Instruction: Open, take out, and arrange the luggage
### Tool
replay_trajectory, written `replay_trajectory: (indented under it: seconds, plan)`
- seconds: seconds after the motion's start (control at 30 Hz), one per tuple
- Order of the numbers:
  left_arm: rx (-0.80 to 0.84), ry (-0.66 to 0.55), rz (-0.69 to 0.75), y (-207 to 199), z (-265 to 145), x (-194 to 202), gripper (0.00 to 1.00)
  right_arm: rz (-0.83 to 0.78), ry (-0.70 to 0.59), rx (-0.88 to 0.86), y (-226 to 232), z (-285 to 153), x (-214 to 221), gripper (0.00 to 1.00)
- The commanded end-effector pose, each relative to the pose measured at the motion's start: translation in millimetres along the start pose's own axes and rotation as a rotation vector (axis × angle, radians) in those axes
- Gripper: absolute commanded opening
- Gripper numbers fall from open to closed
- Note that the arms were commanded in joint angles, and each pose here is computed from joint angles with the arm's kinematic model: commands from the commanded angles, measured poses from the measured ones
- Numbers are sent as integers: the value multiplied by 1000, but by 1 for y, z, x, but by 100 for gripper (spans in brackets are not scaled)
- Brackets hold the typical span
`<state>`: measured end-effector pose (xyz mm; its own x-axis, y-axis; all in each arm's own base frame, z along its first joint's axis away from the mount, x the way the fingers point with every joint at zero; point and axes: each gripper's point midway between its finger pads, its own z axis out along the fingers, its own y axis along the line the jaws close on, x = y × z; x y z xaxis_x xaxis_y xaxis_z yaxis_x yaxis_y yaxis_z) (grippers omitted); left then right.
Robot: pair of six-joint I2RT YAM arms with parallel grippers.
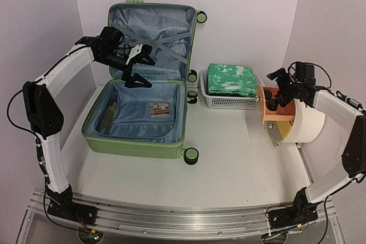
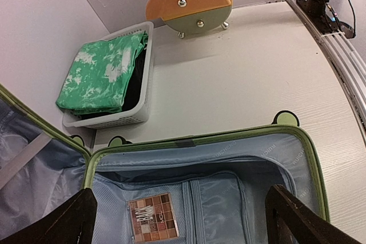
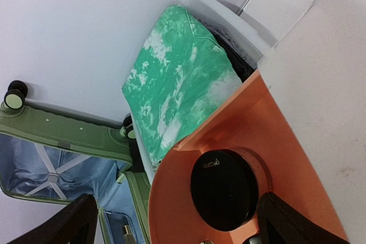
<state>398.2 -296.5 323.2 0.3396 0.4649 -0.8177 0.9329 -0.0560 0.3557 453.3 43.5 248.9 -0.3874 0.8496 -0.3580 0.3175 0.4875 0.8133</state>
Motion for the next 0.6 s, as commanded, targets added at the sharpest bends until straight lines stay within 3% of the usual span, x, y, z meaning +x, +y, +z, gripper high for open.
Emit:
replay_trajectory:
  seconds: [0.0,0.13,0.33,0.43,0.57]
  plan:
    - [0,-22,24,-4,-9,-15,100,-50,-25,-120,45,-16,-12,98]
    - [0,-23,26,-4,-9,-16,100,-42,61,-180,63,-12,0,98]
    - [-3,-24,29,-4,-11,-18,100,-111,-3,-220,84,-28,-14,98]
    - [-3,-20,31,-4,-11,-18,100,-274,35,-354,128,-38,-4,98]
    - [-6,-20,33,-3,-12,-19,100,-588,77,-675,208,-72,36,98]
